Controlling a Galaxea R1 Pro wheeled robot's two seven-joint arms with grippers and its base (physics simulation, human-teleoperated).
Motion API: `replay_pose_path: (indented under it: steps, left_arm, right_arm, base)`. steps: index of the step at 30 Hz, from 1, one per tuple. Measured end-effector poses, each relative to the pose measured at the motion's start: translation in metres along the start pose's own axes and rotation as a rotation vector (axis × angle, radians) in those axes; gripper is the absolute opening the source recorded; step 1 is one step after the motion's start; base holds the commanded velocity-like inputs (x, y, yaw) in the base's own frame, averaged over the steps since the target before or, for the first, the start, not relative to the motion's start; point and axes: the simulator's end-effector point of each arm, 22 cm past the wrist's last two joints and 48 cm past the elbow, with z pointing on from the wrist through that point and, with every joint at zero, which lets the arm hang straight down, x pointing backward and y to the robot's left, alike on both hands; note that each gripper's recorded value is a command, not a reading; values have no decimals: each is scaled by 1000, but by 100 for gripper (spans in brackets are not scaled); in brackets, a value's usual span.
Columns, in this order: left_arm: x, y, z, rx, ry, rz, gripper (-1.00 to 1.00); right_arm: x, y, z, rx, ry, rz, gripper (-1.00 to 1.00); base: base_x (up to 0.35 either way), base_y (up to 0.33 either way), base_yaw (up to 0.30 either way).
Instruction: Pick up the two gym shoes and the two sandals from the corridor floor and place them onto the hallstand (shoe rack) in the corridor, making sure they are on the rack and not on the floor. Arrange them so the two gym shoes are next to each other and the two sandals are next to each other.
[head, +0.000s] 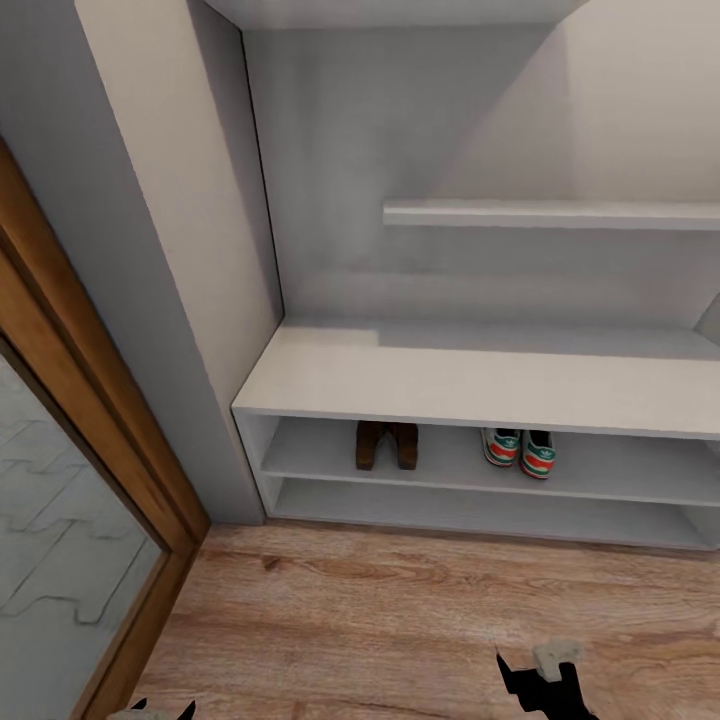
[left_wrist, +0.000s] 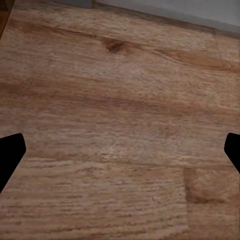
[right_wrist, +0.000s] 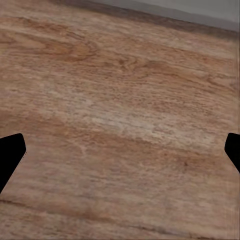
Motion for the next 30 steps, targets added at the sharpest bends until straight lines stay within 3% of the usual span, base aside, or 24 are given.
replay_pose_path:
  steps: [20, 30]
  left_arm:
    - [1, 0, 0, -3, 1, -2, 100]
    - [-16, -1, -9, -18, 3, -3, 100]
  right_arm:
    - [24, 1, -11, 7, 24, 5, 100]
    - [24, -20, -34, 124, 33, 5, 100]
  base:
    - [0, 0, 0]
    - [0, 0, 0]
